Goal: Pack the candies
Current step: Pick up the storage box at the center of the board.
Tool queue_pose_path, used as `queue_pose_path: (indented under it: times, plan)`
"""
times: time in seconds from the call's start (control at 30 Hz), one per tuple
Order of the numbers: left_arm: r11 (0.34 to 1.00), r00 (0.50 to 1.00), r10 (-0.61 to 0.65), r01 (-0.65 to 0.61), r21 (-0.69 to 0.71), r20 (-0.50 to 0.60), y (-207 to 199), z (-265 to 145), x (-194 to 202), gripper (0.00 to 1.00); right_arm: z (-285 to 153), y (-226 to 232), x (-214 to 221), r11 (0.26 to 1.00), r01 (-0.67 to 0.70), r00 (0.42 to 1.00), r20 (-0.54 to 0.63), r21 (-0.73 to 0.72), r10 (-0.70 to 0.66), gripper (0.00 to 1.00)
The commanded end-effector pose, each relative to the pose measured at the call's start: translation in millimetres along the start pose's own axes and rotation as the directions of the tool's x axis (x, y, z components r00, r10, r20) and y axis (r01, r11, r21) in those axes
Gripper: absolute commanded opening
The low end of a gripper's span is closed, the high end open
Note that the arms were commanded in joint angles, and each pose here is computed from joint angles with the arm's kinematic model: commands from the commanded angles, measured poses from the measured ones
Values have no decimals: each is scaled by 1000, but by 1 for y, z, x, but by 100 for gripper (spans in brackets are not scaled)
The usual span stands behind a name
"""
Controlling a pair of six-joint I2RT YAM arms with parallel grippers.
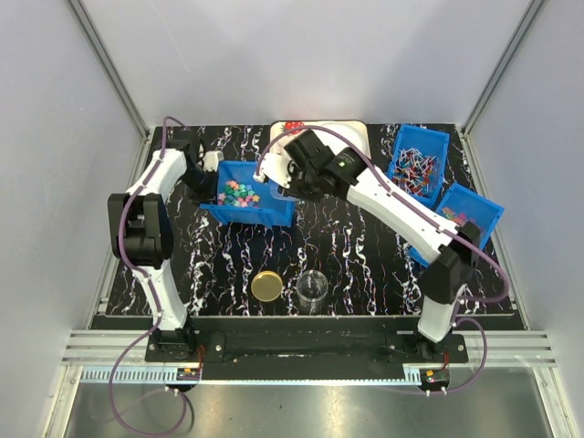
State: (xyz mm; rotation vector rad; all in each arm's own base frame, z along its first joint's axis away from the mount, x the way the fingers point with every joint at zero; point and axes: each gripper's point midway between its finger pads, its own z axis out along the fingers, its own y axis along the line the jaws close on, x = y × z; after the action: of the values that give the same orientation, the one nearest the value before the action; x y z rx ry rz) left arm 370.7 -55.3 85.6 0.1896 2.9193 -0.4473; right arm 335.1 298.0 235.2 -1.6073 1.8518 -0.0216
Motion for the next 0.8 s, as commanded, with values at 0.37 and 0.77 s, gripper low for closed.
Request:
queue_pose_path:
  times: [0.37, 0.77]
  plan:
    - [994, 988, 106, -104, -26, 108, -35, -40, -11, 0, 28, 9, -7, 963, 177, 958, -191, -202, -216, 0]
    - [993, 987, 114, -114, -8, 116, -42, -41, -9, 0, 68, 33, 15, 921, 215, 909, -277, -326, -311, 0]
